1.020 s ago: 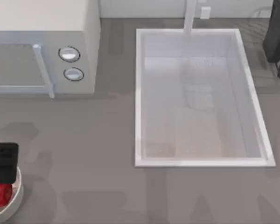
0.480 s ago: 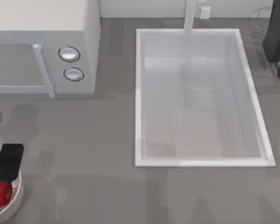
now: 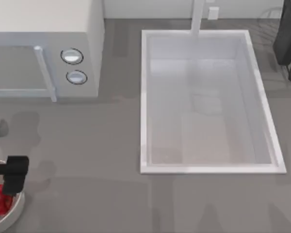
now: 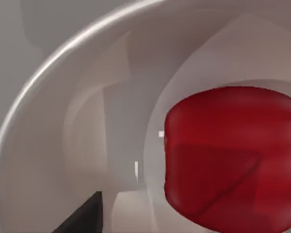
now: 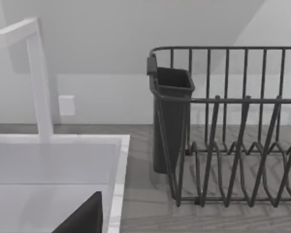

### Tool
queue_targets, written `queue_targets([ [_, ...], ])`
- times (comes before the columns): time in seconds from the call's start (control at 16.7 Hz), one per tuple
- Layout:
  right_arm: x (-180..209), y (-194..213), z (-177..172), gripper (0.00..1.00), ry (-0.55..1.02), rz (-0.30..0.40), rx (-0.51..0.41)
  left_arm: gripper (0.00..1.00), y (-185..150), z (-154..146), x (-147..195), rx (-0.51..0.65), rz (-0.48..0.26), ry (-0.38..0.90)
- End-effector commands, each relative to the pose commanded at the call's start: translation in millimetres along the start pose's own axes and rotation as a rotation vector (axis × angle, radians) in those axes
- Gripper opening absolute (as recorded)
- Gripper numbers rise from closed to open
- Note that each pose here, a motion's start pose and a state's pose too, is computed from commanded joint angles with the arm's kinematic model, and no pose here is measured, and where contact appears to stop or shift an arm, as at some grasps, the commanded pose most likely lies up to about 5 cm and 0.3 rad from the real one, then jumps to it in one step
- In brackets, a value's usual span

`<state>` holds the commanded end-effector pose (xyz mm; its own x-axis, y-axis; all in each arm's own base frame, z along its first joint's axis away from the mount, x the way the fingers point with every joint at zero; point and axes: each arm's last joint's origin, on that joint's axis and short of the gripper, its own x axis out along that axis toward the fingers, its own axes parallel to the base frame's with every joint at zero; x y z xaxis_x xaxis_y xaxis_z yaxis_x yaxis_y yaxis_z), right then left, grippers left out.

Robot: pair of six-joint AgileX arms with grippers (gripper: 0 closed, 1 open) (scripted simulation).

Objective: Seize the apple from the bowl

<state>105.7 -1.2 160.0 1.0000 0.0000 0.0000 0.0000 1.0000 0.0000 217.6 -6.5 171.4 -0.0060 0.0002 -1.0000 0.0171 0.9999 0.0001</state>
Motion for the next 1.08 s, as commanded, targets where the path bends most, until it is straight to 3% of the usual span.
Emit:
queue_targets([
  [0.42,0.0,0.0,0.0,1.00,0.000,0.000,0.000,1.00,-0.6,-0.3,72.1,0.002,0.000,-0.018],
  [0.78,0.0,0.0,0.0,1.00,0.000,0.000,0.000,1.00,-0.6,-3.3,80.4,0.003,0.000,-0.006],
  [1.08,0.0,0.0,0.0,1.00,0.000,0.000,0.000,0.62,-0.6,-3.3,80.4,0.003,0.000,-0.006],
])
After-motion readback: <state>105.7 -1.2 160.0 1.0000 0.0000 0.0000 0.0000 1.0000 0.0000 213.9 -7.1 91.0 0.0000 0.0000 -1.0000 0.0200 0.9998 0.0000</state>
